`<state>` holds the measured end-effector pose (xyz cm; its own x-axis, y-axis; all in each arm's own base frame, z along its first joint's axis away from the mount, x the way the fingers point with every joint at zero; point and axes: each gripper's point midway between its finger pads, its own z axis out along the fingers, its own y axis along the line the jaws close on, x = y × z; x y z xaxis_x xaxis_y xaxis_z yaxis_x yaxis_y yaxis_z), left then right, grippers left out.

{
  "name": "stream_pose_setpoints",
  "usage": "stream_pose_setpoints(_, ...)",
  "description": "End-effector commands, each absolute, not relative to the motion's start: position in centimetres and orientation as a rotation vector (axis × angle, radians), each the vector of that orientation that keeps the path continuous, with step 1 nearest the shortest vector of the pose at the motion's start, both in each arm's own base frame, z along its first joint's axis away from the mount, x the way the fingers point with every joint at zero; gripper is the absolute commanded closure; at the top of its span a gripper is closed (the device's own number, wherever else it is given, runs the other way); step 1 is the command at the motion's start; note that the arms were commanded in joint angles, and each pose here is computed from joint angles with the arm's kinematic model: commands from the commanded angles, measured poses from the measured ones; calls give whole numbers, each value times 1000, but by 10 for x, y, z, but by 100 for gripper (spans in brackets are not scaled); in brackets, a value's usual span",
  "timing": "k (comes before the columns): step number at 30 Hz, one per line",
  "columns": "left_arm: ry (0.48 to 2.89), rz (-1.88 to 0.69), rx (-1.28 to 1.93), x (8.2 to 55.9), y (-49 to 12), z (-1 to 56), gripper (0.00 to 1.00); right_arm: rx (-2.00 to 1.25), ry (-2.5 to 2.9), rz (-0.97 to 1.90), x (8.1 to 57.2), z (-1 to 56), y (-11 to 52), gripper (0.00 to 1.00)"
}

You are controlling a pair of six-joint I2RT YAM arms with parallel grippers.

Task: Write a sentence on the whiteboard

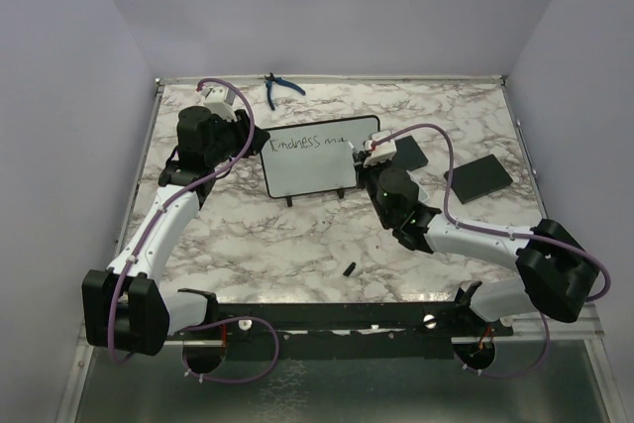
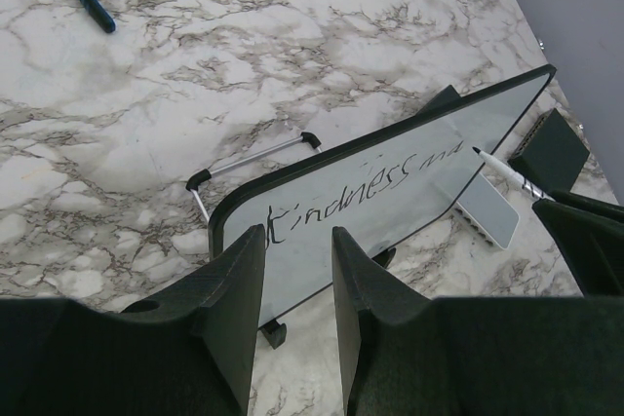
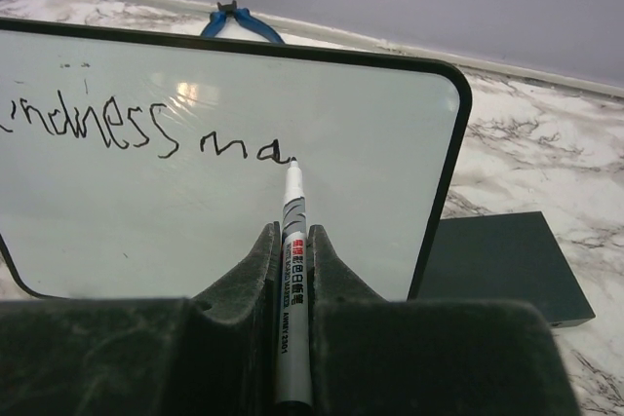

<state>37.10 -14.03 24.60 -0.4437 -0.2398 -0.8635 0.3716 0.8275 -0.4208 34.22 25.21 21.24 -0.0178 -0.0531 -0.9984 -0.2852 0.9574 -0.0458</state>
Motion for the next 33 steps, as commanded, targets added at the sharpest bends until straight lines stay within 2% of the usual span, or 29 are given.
stream_pose_setpoints(1,1883,-704,125,366,-143,253,65,-258,1564,188,350,220,258,100)
stream_pose_setpoints(33,1882,-703,126,365,-143,254,65,-216,1562,125,358,221,251,100)
